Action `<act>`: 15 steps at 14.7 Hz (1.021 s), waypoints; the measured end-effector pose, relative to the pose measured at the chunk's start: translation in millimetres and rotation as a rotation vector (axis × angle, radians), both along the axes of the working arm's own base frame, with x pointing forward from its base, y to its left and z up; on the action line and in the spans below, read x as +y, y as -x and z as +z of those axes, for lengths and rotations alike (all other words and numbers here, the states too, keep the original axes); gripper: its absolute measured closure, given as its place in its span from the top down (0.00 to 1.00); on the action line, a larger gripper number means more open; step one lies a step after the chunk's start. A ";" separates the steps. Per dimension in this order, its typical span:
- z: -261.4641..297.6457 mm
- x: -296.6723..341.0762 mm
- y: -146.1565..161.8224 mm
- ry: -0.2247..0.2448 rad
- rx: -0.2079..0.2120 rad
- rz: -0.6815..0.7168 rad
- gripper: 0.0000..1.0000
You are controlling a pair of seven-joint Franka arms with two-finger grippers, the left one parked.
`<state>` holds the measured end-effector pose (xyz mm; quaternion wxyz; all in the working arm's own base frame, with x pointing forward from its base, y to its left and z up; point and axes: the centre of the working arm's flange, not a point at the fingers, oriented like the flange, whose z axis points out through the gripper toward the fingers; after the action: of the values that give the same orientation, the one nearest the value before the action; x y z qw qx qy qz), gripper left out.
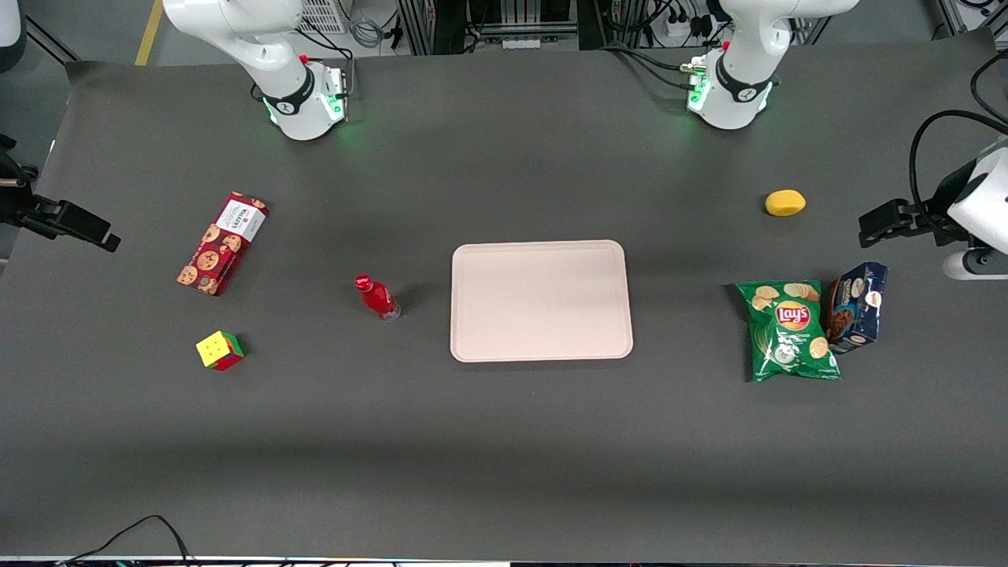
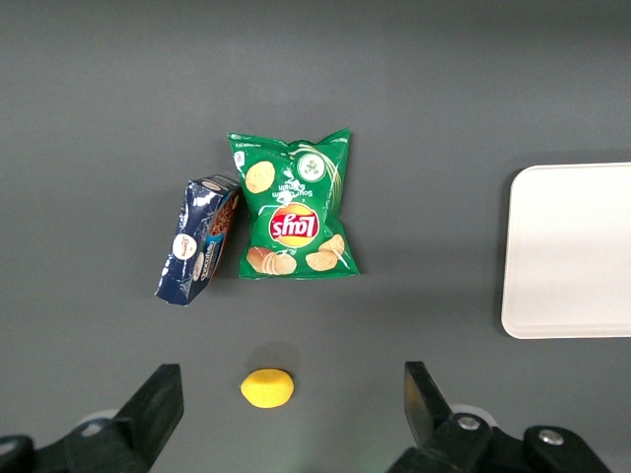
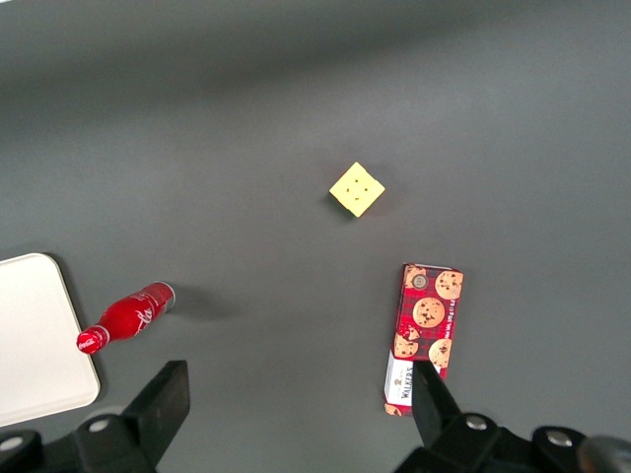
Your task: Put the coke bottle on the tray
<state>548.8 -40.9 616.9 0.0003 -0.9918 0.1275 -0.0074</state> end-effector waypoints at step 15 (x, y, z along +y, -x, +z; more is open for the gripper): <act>-2.9 24.1 -0.8 -0.002 0.022 0.046 1.00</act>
<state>549.6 -16.8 614.0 0.0002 -0.9945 0.1048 0.0034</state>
